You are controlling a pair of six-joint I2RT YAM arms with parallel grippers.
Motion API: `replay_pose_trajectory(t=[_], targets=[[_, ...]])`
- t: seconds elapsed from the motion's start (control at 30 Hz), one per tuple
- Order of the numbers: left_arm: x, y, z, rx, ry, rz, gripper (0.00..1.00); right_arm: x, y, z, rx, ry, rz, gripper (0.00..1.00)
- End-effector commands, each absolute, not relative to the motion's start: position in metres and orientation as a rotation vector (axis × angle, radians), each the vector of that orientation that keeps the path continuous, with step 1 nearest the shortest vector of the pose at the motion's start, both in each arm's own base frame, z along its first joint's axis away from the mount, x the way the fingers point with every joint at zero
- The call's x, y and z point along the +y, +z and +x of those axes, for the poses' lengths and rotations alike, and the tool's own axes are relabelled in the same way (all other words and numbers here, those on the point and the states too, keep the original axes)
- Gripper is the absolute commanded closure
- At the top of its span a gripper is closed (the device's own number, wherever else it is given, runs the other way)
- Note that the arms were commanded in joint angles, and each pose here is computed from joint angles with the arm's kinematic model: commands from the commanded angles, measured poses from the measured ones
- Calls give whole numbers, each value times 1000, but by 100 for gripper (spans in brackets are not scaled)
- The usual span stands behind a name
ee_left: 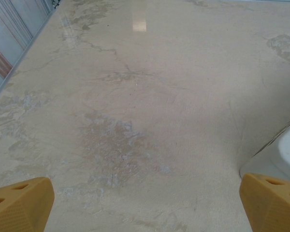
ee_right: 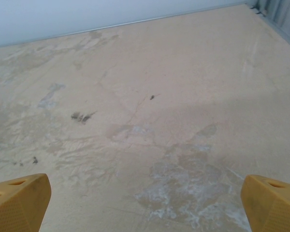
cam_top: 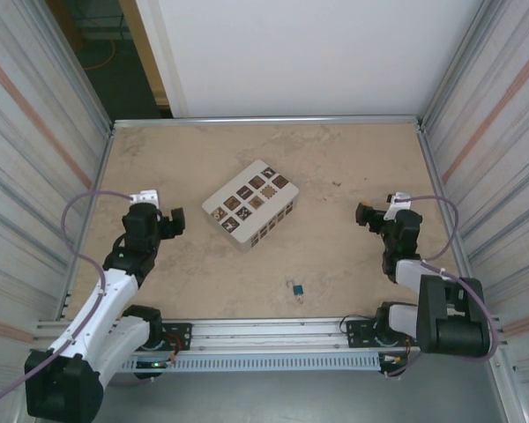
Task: Unlock the padlock with the key
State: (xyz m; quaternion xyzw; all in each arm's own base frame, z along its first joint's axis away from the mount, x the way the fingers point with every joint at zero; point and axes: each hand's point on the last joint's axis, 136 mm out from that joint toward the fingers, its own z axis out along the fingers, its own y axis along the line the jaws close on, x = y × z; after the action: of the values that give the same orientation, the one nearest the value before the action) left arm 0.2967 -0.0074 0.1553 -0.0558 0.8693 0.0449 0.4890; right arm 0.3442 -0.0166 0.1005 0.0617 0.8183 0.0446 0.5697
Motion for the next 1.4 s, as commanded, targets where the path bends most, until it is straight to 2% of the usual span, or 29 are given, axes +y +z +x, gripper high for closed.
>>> replay_pose_trajectory(t=[0.0,0.43,0.53,0.83,1.37], targets=[[-3,156,297,2095,116,-167,1,-8,119,357,1836,136,52,1],[-4,158,302,2065,125,-123,1,-10,86,385,1933,182,72,1],[-3,159,305,2041,152,-88,1,-13,82,394,1981,116,95,1],[11,142,310,1976,250,-78,1,-13,82,394,1985,92,97,1],[9,122,335,1957,163,0,1,-13,81,394,1984,89,95,1]])
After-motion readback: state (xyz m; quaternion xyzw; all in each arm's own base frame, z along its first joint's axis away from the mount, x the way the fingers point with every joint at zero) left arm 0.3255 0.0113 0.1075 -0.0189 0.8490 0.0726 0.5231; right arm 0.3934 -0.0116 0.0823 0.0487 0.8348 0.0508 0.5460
